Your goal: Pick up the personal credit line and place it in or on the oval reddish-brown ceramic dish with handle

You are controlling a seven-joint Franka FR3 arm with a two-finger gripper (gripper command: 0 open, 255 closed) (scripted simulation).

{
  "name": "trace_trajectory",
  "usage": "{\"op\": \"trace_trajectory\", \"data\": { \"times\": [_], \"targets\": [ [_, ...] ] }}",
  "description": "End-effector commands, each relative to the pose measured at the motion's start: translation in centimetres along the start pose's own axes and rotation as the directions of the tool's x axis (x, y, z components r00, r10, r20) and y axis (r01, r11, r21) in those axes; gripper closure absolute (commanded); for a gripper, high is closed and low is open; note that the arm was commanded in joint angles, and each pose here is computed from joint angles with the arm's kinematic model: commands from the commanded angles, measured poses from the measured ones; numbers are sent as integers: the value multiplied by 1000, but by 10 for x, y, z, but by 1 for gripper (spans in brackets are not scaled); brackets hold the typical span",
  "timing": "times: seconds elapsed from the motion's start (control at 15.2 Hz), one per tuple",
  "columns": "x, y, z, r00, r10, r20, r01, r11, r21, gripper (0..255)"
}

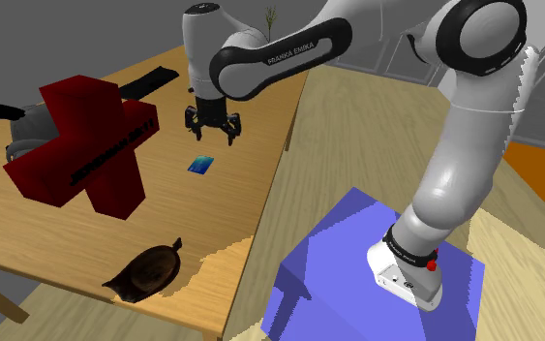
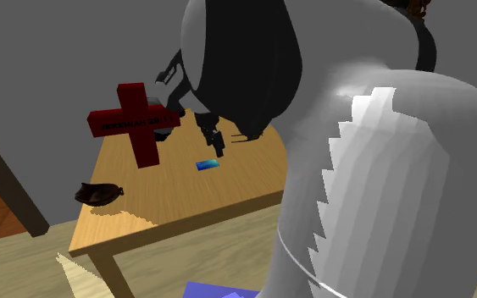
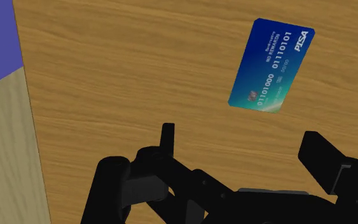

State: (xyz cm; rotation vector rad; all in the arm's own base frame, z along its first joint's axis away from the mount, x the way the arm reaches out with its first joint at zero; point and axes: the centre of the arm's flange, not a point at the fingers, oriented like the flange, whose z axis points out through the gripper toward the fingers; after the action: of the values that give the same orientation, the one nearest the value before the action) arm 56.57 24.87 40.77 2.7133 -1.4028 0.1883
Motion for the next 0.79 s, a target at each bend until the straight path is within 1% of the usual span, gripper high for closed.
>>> {"op": "trace_trajectory", "data": {
  "times": [0.0, 0.13, 0.59, 0.73],
  "targets": [
    [5, -20, 17, 998, 64, 1, -64, 998, -16, 0],
    [11, -41, 33, 993, 120, 2, -120, 992, -30, 0],
    [11, -40, 70, 993, 120, 2, -120, 992, -30, 0],
    [10, -40, 73, 993, 120, 2, -120, 992, -30, 0]
  ]
}}
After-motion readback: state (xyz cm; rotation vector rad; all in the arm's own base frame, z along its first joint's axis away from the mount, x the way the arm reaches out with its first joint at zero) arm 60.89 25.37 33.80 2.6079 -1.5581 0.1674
